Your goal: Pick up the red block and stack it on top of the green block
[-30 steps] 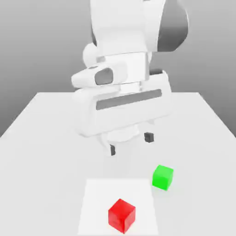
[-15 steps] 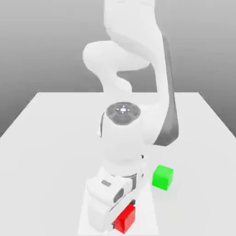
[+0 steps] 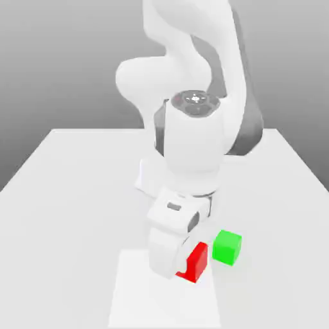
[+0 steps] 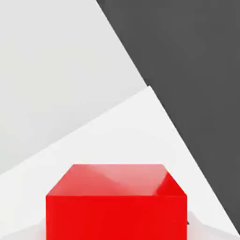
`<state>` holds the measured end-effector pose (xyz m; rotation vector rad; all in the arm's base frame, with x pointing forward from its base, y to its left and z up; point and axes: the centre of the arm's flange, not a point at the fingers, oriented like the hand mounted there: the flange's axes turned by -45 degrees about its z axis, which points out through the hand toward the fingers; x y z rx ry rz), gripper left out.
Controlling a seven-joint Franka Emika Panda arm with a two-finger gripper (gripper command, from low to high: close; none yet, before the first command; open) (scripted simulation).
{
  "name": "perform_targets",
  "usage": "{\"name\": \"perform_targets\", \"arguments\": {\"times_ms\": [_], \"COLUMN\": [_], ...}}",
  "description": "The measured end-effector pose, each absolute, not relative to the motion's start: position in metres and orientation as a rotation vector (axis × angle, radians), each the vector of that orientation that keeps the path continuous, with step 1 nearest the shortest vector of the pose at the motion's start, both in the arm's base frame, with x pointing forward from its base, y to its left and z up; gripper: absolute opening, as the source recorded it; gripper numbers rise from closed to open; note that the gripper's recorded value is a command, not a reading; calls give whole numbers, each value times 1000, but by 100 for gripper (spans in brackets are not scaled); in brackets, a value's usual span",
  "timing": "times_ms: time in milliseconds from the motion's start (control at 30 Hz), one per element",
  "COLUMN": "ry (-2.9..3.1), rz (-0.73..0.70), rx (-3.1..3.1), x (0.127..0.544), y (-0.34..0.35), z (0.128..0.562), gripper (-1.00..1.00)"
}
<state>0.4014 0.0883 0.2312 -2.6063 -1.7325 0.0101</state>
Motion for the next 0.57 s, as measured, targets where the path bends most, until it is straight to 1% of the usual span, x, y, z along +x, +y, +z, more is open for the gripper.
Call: {"name": "perform_targets", "arguments": {"times_ms": [233,467,500,567], "ry": [-2048,-2079,-2079,-2076], "rz": [3,2,2,2], "rx": [-2378,-2352,-2353,-2355], "x": [314,306,305,305], "y": [139,143,143,142], "z": [243,191,184,184], "gripper": [-100,-100,100,100]}}
